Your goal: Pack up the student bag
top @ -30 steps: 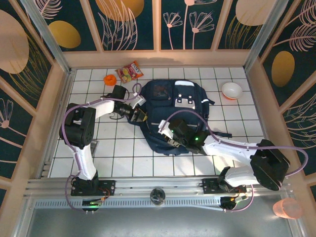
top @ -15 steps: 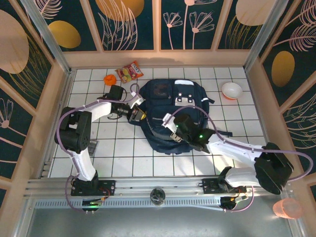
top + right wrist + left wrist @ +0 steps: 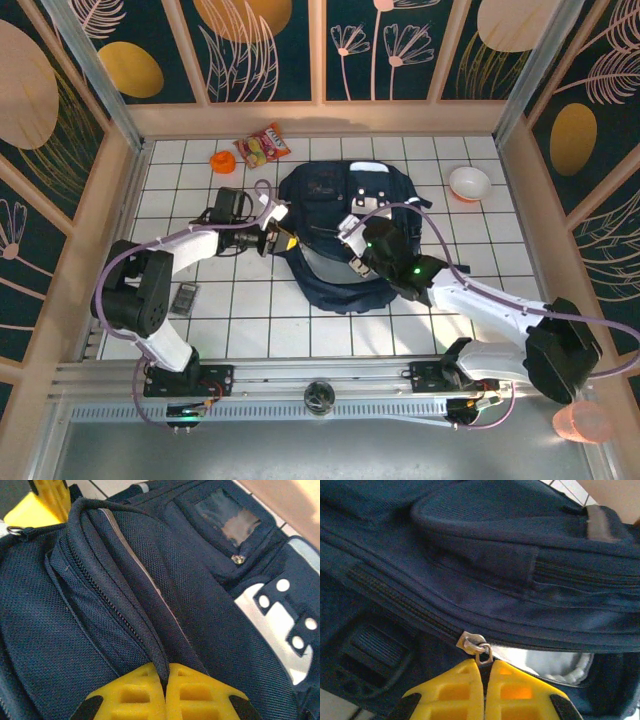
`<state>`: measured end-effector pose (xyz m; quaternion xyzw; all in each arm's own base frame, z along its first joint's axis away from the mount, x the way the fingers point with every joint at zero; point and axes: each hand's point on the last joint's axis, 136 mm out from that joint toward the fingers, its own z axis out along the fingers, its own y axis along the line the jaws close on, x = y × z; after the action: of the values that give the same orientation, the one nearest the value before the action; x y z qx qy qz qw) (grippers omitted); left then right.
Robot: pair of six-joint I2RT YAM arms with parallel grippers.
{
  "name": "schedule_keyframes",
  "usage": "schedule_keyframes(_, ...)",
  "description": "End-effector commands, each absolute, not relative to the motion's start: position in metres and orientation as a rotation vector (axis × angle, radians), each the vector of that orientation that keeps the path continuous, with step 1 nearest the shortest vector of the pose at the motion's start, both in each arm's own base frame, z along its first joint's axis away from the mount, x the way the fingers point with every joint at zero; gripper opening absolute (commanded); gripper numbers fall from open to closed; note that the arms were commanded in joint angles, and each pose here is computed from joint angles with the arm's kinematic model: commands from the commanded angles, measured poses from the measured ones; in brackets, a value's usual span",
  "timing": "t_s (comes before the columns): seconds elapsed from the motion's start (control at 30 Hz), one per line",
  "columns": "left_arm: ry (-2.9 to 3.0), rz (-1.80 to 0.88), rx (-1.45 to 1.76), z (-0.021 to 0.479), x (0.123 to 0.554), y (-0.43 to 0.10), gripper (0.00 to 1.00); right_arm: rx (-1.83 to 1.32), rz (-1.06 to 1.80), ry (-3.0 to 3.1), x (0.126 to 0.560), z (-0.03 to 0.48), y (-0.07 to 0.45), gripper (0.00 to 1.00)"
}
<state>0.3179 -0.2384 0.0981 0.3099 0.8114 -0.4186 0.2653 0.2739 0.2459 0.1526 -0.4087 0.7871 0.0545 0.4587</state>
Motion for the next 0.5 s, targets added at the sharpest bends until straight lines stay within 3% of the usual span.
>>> schedule_keyframes(0.0,2.218,-1.308,0.66,0.118,0.305,-0.248,0.0,-0.922,0.139,1.91,0.286,0.164,0.253,0.0)
schedule_keyframes(0.3,2.322,-1.409,0.28,0.117,0.293,-0.242,0.02,-0.882,0.154,1.924,0.288,0.155,0.261,0.0)
schedule_keyframes(0.47,2.345,-1.511,0.251,0.117,0.274,-0.255,0.0,-0.879,0.152,1.92,0.289,0.155,0.264,0.0)
